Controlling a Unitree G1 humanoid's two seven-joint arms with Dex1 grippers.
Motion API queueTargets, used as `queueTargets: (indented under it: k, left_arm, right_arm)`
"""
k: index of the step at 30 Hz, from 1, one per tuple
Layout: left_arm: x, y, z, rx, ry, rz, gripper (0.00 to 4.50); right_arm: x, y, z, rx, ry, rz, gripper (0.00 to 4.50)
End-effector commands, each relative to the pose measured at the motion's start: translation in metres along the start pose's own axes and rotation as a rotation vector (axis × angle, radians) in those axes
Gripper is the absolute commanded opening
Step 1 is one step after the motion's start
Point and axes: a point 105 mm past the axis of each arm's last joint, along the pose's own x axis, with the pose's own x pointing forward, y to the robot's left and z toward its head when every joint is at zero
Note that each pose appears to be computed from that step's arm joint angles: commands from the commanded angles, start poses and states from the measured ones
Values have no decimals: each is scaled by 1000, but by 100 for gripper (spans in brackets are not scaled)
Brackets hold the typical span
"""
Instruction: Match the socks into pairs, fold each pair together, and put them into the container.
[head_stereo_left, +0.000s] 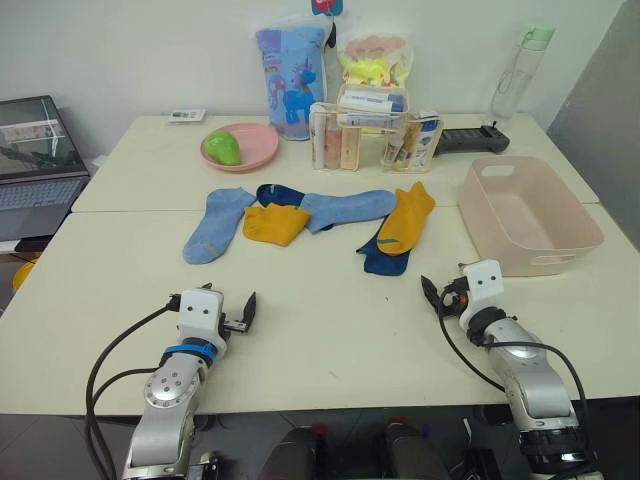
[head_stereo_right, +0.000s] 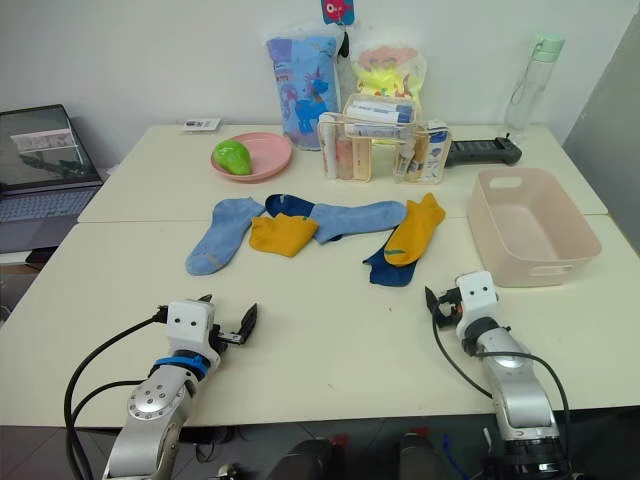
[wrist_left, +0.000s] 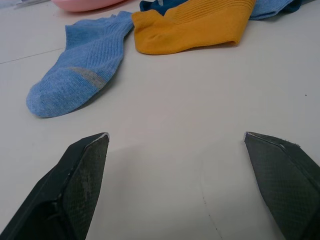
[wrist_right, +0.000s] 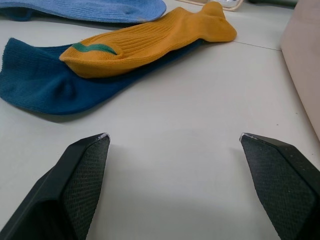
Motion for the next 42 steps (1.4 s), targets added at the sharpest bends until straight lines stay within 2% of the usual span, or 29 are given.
queueTargets:
  k: [1,42]
  left_arm:
    - [-1,2,8,9,-26,7,450]
    - [-2,-1,8,-1,-32,-7,450]
  right_arm:
    - [-2,-1,16,-15,-60,-2,447]
    - [-3,5,19,-18,-70,55,447]
